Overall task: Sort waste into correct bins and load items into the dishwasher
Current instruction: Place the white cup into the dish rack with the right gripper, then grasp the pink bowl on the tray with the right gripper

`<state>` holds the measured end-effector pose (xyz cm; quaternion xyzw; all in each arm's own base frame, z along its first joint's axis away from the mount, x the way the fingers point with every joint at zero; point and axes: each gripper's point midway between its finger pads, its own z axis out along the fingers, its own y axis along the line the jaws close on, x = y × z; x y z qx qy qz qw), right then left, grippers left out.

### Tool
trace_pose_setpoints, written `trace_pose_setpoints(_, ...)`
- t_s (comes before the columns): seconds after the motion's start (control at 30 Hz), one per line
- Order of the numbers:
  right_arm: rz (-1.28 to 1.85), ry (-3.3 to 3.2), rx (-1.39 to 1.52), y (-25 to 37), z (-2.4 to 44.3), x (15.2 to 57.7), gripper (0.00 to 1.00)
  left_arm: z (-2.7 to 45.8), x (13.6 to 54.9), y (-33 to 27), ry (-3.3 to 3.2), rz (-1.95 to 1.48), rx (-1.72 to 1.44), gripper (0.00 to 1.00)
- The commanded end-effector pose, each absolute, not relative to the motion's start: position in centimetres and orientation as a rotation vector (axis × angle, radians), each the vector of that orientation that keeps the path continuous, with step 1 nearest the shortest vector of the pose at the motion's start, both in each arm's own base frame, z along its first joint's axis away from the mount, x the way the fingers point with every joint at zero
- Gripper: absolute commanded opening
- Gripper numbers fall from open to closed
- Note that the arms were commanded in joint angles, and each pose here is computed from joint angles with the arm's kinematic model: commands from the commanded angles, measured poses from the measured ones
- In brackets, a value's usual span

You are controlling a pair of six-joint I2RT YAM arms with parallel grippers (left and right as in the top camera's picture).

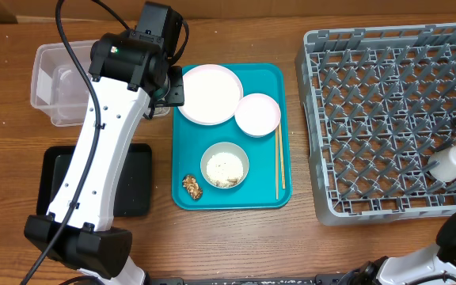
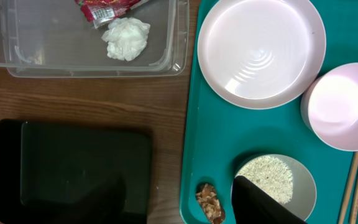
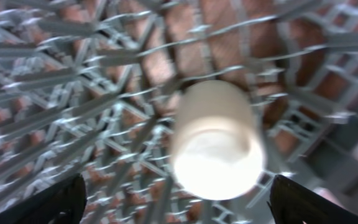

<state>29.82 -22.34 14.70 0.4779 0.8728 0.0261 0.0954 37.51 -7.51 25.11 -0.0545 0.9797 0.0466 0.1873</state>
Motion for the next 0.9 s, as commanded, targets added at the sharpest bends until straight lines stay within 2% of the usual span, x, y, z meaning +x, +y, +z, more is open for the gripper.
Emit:
trace_pose_setpoints(0.0,0.447,2.543,1.138,-18.8,17.3,33.8,0.89,26.1,37.3,-7.6,2.732,0.105,-0.185,0.61)
trace_pose_setpoints(0.17,0.571,2.503,0.739,-13.1,22.4,37.2,0.87,26.0,37.2,-7.6,2.737,0.107,-0.185,0.67)
trace_pose_setpoints(0.33,0.593,2.550,0.344,-4.6,24.3,39.3,0.88,26.0,37.1,-7.5,2.740,0.110,-0.186,0.68)
trace_pose_setpoints(0.53,0.558,2.677,-0.038,6.3,22.0,40.0,0.87,26.0,37.1,-7.5,2.743,0.112,-0.185,0.68)
trace_pose_setpoints(0.63,0.549,2.713,-0.170,10.4,20.6,39.9,0.82,25.9,37.1,-7.5,2.743,0.111,-0.186,0.68)
trace_pose_setpoints(0.8,0.474,2.805,-0.164,12.9,17.4,40.0,0.78,25.9,37.1,-7.5,2.742,0.111,-0.191,0.68)
trace_pose_setpoints(0.87,0.477,2.838,-0.189,13.9,16.1,39.9,0.72,26.0,37.1,-7.5,2.742,0.110,-0.191,0.68)
